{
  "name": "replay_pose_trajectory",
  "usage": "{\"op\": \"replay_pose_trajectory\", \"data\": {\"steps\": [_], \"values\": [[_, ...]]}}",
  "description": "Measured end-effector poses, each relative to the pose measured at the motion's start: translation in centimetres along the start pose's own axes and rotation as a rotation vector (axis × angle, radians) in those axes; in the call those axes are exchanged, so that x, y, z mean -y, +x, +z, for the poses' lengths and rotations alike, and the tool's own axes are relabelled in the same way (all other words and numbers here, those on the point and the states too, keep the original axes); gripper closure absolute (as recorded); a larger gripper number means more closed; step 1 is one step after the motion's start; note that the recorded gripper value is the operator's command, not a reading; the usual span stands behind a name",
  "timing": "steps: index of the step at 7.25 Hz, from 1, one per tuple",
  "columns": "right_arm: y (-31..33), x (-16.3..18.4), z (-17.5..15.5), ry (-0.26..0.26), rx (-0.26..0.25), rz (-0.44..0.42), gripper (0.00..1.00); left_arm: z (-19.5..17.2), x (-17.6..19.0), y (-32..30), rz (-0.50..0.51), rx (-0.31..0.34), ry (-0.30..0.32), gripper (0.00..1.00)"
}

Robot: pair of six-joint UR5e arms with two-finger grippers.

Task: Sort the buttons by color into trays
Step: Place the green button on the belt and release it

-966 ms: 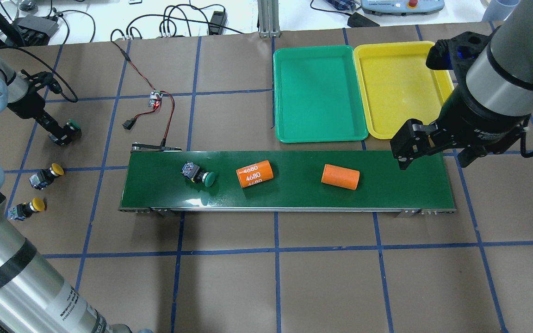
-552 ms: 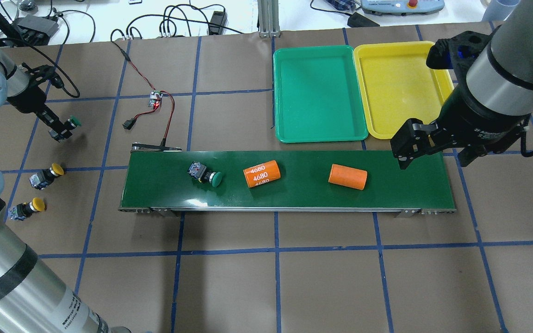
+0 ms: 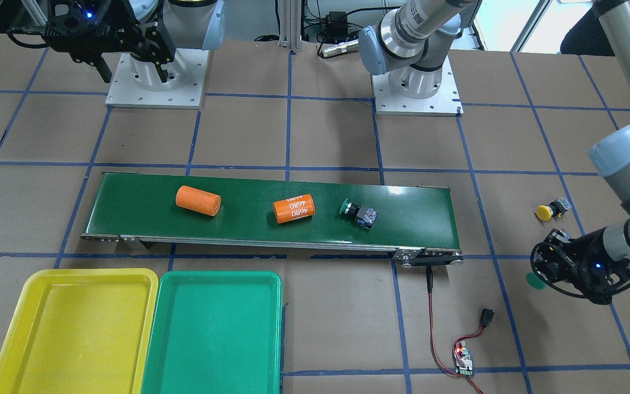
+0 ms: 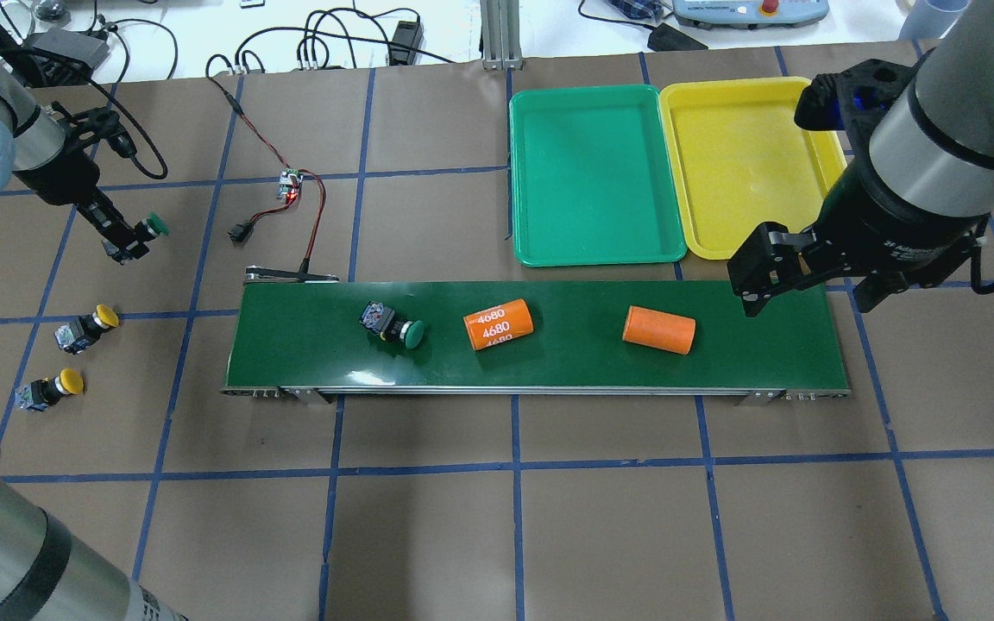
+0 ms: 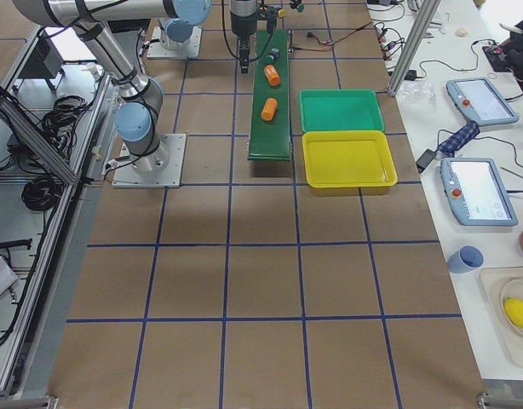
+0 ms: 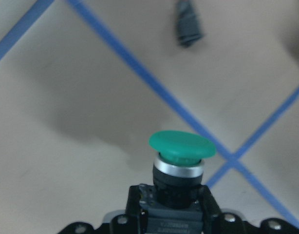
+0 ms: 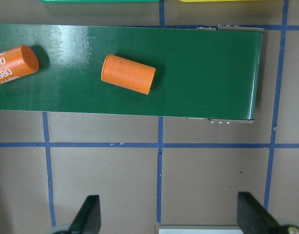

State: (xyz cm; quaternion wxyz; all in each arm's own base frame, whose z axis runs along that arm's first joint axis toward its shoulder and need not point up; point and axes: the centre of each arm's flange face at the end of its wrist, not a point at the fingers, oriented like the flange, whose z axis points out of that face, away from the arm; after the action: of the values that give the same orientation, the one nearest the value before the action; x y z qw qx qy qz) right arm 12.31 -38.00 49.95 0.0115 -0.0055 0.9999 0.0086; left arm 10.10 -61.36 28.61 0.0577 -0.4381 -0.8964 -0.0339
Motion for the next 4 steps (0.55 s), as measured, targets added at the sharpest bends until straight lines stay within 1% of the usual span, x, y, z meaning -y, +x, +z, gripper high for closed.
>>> {"op": "replay_pose_trajectory", "data": {"steps": [1,2,4], "values": [[0.0,0.0,0.0,0.000,0.000,0.000,0.00,-0.2,1.9,3.7,0.053,-0.001,-0.005,1.00],[0.0,0.0,0.0,0.000,0.000,0.000,0.00,0.5,3.7,7.3,0.105,0.006,-0.012,1.00],[0.0,0.0,0.0,0.000,0.000,-0.001,0.00,2.5,5.9,12.7,0.219,0.052,-0.015,1.00]]}}
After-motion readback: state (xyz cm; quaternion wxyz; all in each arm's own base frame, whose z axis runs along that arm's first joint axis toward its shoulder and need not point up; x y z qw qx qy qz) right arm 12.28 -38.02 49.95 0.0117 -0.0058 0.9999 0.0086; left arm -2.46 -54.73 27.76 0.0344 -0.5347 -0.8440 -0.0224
